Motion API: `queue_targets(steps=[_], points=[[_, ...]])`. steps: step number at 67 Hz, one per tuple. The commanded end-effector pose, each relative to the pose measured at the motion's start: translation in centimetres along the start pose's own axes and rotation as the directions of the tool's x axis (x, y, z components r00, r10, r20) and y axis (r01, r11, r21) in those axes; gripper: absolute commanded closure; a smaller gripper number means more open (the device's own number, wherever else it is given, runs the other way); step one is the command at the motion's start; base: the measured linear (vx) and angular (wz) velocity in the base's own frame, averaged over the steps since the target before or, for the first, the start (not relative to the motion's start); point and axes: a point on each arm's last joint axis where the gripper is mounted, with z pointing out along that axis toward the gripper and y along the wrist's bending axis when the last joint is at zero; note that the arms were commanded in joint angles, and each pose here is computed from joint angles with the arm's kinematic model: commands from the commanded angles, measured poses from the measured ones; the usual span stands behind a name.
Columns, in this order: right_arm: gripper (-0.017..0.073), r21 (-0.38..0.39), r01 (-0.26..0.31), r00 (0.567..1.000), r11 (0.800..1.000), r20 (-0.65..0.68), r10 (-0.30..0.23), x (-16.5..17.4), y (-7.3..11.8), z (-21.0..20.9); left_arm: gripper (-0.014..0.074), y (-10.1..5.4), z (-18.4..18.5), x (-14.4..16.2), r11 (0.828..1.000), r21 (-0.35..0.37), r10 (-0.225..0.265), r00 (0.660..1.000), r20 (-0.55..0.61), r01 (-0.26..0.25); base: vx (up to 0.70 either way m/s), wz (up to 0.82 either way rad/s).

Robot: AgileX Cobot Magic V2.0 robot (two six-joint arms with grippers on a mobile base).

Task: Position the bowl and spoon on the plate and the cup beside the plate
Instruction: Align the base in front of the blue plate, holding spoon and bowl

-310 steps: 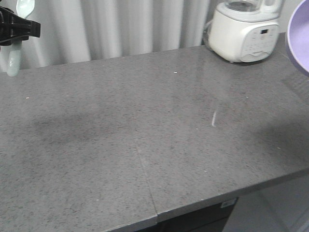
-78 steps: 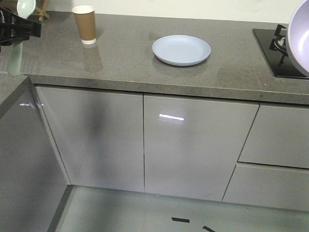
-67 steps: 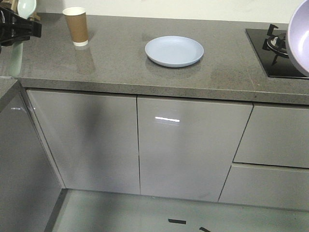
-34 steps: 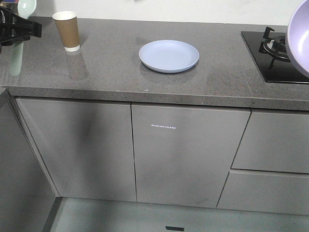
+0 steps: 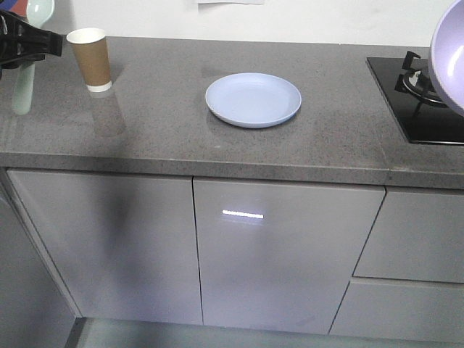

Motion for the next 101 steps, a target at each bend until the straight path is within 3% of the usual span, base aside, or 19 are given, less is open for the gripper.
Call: queue_targets(steps=[1,101], points=[[0.0567,0.009,0.005,0.993,1.0,0.12,-0.006,-1.54,-0.09,-1.02,0.06,-0.28,-2.21,-1.43,1.0,0.014,-0.005,0.992,0.123,0.003,0.2,-0.03],[0.0567,0.009,0.005,0.993,1.0,0.12,-0.006,-1.54,-0.09,-1.02,0.06,-0.28,-2.21,-1.43,1.0,0.014,-0.005,0.992,0.123,0.003,0.18,-0.03]])
